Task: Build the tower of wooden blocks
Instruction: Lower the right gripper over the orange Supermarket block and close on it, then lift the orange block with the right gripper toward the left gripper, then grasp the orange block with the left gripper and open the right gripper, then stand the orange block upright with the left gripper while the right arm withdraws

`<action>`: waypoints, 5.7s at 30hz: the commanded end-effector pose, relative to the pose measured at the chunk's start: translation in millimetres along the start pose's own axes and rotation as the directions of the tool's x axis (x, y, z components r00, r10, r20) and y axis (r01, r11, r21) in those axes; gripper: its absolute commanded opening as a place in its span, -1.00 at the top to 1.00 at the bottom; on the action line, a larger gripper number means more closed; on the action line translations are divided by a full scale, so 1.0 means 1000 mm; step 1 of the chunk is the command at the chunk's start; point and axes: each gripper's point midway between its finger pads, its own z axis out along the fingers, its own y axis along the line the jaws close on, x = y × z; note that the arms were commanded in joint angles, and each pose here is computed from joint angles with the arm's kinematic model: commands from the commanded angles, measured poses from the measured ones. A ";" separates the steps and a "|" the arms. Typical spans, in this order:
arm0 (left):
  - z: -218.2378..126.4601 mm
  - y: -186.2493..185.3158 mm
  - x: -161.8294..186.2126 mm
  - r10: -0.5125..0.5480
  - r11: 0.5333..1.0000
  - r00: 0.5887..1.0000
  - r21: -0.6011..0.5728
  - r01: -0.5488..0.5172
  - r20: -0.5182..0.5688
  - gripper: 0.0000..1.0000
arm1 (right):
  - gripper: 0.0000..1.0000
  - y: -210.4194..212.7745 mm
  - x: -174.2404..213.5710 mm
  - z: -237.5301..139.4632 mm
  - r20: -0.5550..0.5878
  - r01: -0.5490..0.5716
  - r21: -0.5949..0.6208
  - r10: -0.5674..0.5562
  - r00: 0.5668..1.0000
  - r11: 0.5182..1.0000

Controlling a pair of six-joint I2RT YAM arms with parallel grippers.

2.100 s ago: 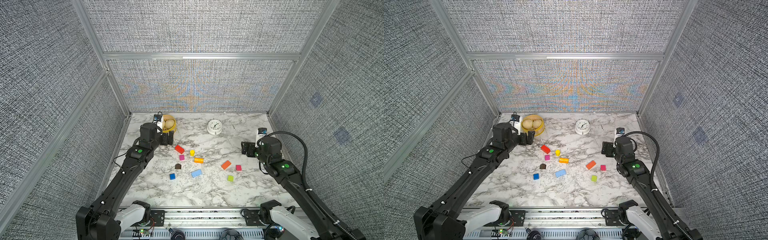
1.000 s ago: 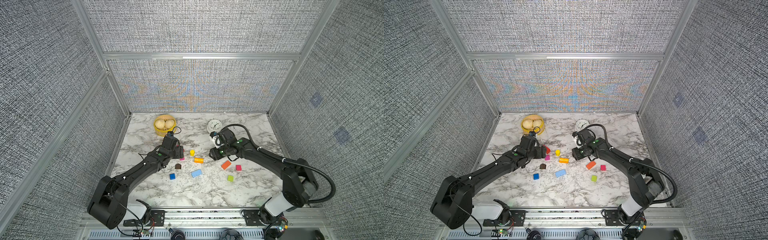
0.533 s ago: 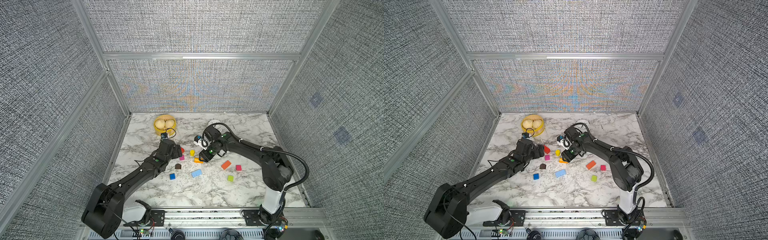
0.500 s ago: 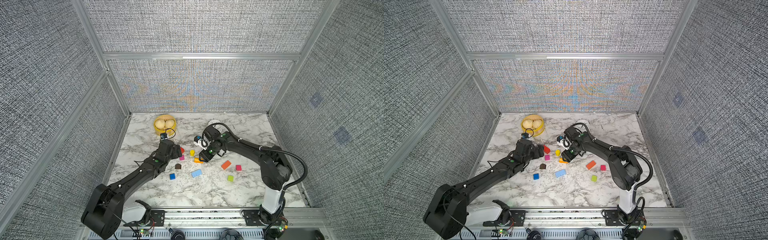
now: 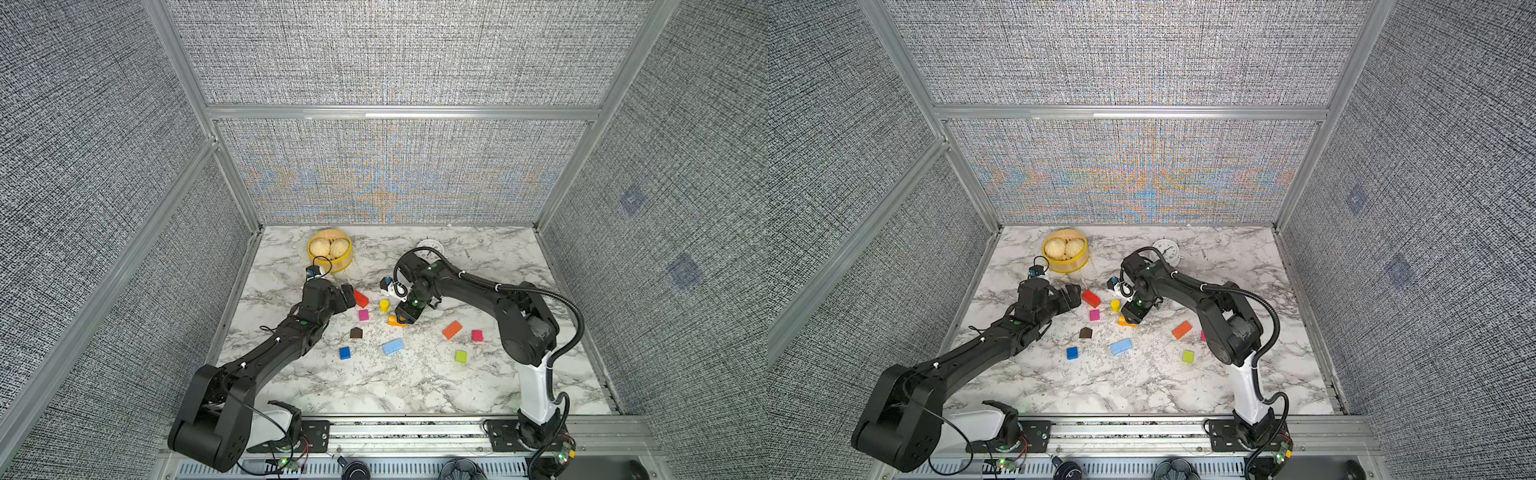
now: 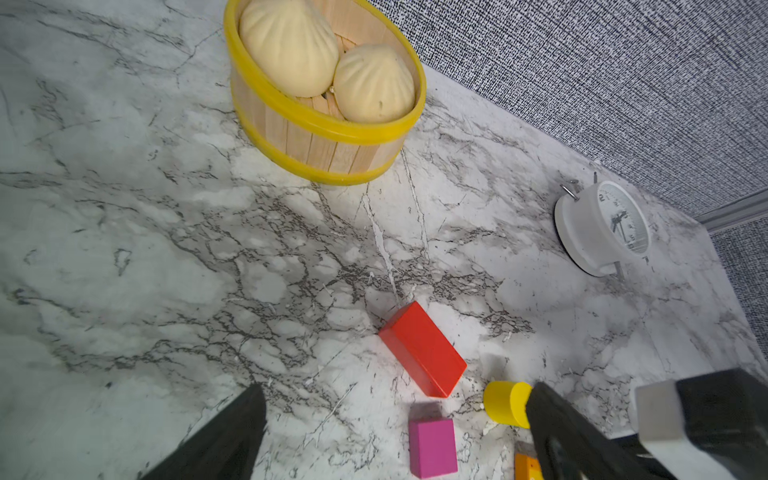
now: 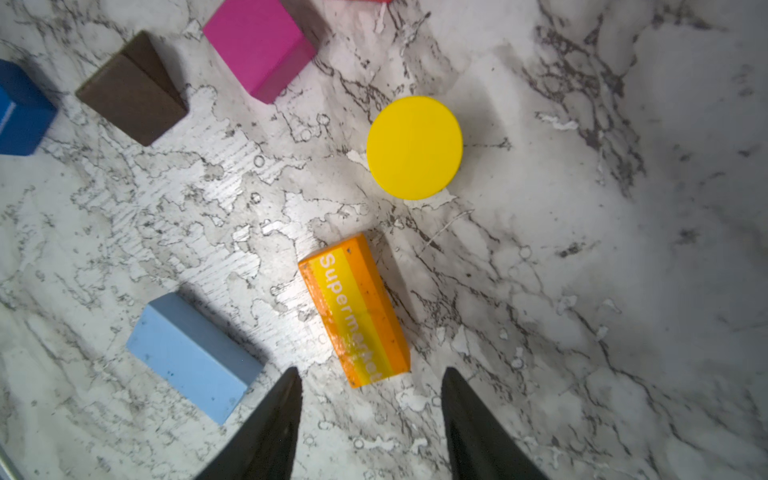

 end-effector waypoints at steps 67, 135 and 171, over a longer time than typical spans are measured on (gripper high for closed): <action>0.005 -0.147 0.026 0.098 0.870 0.962 0.491 0.041 -0.254 -0.41 | 1.00 -0.021 -0.027 -0.088 0.464 -0.493 -0.200 0.526 0.713 0.846; 0.039 -0.167 0.059 0.241 0.939 0.842 0.334 -0.078 -0.483 0.79 | 0.15 -0.049 0.016 -0.123 0.500 -0.629 -0.339 0.700 0.510 0.700; 0.123 -0.152 0.116 0.265 0.932 0.610 0.035 -0.361 -0.747 0.76 | 0.14 -0.092 0.109 -0.127 0.565 -0.866 -0.294 0.805 0.184 0.404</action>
